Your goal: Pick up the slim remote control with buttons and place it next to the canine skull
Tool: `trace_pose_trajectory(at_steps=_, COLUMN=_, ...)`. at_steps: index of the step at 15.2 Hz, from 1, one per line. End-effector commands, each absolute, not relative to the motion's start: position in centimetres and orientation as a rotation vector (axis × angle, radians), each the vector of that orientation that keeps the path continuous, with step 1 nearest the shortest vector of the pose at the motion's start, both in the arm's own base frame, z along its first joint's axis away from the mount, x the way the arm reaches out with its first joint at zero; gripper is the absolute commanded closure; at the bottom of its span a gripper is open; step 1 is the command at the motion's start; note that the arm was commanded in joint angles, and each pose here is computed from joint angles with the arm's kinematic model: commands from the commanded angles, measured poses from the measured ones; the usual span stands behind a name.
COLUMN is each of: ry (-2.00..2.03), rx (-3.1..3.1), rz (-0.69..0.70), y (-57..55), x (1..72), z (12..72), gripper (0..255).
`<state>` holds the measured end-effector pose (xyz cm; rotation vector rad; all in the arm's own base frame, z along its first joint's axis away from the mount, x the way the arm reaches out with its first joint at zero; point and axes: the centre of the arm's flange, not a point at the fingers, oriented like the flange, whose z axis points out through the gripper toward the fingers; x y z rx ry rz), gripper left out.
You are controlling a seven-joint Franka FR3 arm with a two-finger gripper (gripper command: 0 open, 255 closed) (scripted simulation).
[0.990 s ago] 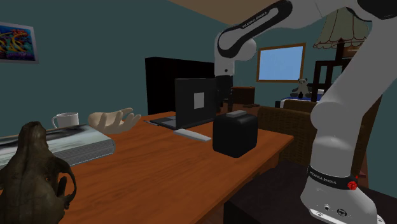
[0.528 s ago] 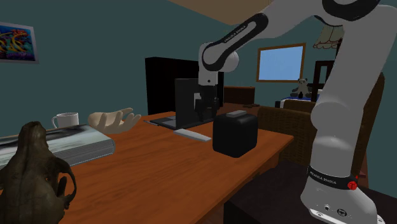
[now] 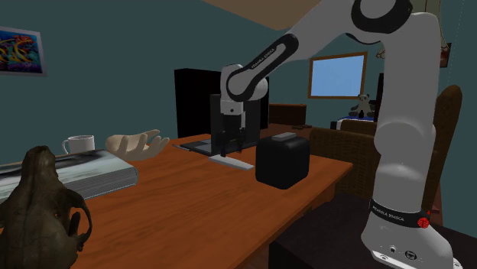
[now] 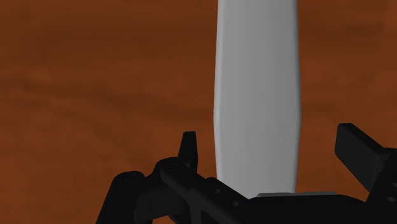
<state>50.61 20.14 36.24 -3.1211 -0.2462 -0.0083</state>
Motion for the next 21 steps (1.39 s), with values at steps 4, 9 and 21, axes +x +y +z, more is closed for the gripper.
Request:
trace_pose_trajectory(at_steps=4, ry=-0.247, rx=-3.121, rz=-0.011, y=20.2, x=50.7, z=33.6, gripper=0)
trace_pose_trajectory(at_steps=9, ry=-0.247, rx=-3.121, rz=-0.011, y=20.2, x=50.7, z=32.7, gripper=0)
trace_pose_trajectory(at_steps=21, ry=-0.247, rx=-3.121, rz=-0.011, y=20.2, x=50.7, z=32.7, gripper=255)
